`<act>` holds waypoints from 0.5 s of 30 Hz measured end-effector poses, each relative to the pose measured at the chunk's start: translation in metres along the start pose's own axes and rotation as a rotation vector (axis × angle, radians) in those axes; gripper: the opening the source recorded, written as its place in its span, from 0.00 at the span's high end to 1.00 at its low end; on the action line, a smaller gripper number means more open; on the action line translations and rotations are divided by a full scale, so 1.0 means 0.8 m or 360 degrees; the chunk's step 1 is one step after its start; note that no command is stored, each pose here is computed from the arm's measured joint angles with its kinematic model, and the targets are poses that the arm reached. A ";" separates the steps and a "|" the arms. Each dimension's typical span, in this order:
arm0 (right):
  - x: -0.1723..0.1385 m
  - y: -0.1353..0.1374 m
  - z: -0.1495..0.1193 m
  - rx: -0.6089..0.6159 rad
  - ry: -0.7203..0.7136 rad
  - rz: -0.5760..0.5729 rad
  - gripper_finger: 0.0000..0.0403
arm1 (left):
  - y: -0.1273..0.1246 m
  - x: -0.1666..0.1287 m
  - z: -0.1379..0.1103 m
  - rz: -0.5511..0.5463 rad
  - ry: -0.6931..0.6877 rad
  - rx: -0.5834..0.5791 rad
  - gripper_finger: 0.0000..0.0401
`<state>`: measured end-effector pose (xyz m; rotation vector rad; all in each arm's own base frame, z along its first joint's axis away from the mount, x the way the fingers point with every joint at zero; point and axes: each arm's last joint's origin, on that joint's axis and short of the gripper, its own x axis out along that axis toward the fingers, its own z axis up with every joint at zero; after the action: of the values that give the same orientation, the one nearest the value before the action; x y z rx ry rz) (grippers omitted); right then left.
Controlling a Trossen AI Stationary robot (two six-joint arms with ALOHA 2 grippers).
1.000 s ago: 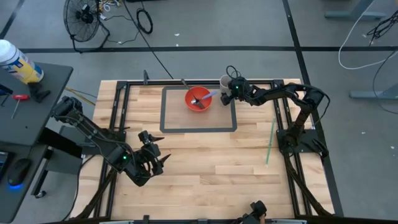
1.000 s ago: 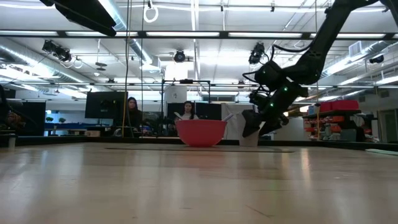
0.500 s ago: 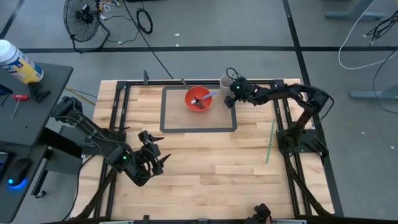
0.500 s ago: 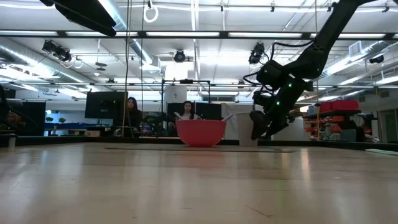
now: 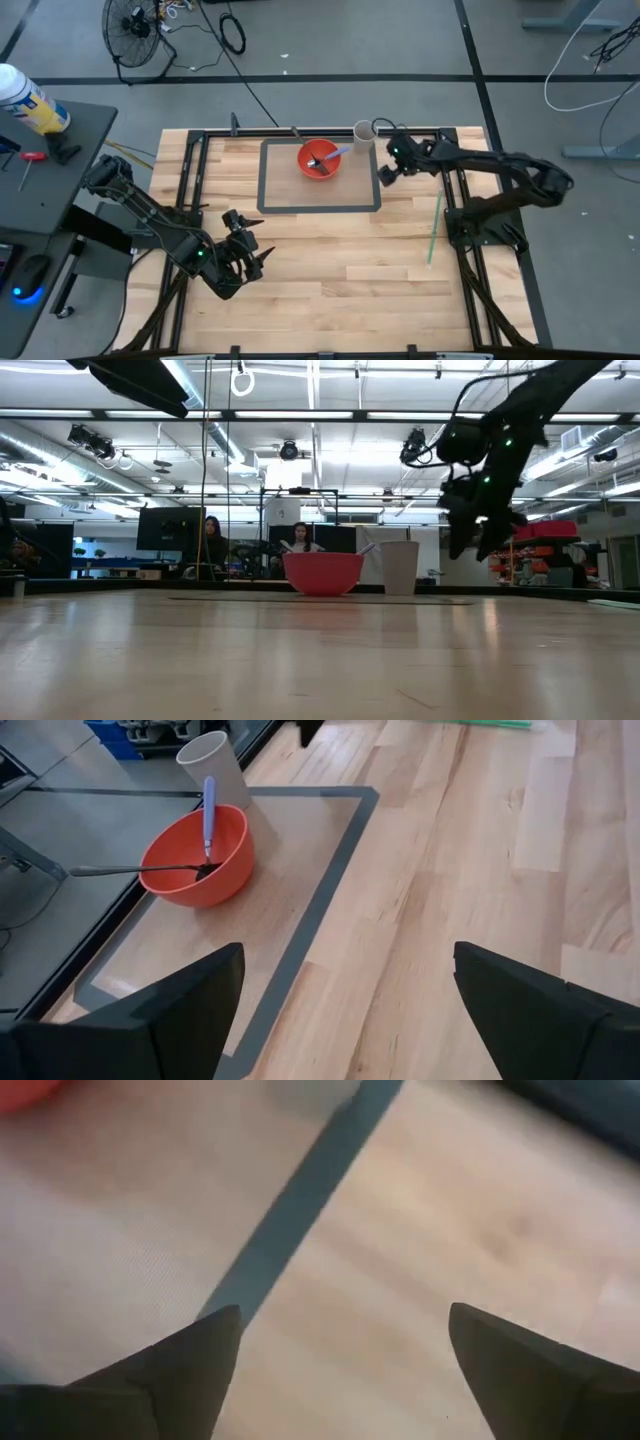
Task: Pick & Place Utensil
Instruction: Put the green straw into the gray cup
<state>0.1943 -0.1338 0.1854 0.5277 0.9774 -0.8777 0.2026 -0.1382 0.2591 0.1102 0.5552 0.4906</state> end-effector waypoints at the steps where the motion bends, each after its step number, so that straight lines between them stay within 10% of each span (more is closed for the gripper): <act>1: -0.007 0.002 -0.006 0.0027 0.0039 0.0024 0.12 | 0.000 0.000 0.000 -0.0002 -0.0001 -0.0003 0.10; 8: -0.032 0.026 -0.047 0.0178 0.0439 0.0163 0.19 | 0.000 0.000 0.002 0.0016 -0.0031 -0.0009 0.10; 15: -0.049 0.063 -0.085 -0.0282 0.0645 0.0328 0.26 | 0.001 0.003 0.003 0.0033 -0.0035 -0.0025 0.10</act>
<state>0.1924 -0.0402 0.1878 0.6549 1.3284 -0.5010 0.2053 -0.1363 0.2605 0.1066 0.5288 0.5136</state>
